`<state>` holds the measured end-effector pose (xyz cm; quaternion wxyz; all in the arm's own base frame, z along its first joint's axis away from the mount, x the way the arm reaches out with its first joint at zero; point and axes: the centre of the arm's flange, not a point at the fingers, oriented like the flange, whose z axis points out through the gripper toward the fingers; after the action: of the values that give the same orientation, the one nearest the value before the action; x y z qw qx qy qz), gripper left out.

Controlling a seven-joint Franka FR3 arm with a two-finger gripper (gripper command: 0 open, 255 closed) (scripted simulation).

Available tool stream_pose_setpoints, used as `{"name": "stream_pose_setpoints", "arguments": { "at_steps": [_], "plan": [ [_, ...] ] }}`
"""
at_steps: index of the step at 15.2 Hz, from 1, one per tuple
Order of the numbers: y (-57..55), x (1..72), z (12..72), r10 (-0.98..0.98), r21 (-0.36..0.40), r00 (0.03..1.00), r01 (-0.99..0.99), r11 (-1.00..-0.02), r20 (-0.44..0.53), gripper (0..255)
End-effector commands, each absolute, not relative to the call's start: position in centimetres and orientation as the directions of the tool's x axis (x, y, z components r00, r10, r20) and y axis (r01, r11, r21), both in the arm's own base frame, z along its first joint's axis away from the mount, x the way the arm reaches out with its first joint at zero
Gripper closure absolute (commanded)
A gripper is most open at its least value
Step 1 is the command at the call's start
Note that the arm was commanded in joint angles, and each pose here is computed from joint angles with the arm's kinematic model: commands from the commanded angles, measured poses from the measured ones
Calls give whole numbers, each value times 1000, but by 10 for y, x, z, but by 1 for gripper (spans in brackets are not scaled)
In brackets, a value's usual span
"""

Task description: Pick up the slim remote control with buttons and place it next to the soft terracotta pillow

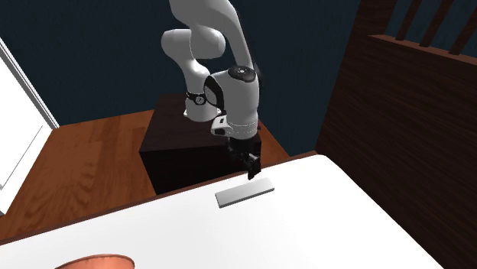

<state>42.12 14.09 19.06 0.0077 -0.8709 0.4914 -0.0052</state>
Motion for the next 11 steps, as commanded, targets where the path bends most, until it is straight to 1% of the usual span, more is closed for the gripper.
{"name": "stream_pose_setpoints", "arguments": {
  "at_steps": [1, 3, 11],
  "plan": [
    [148, 433, 165, -887, -19, 461, -887, -461, -3, 0],
    [153, 443, 142, -912, -18, 410, -912, -410, -9, 0],
    [154, 444, 102, -912, -18, 410, -912, -410, -9, 0]
  ]
}}
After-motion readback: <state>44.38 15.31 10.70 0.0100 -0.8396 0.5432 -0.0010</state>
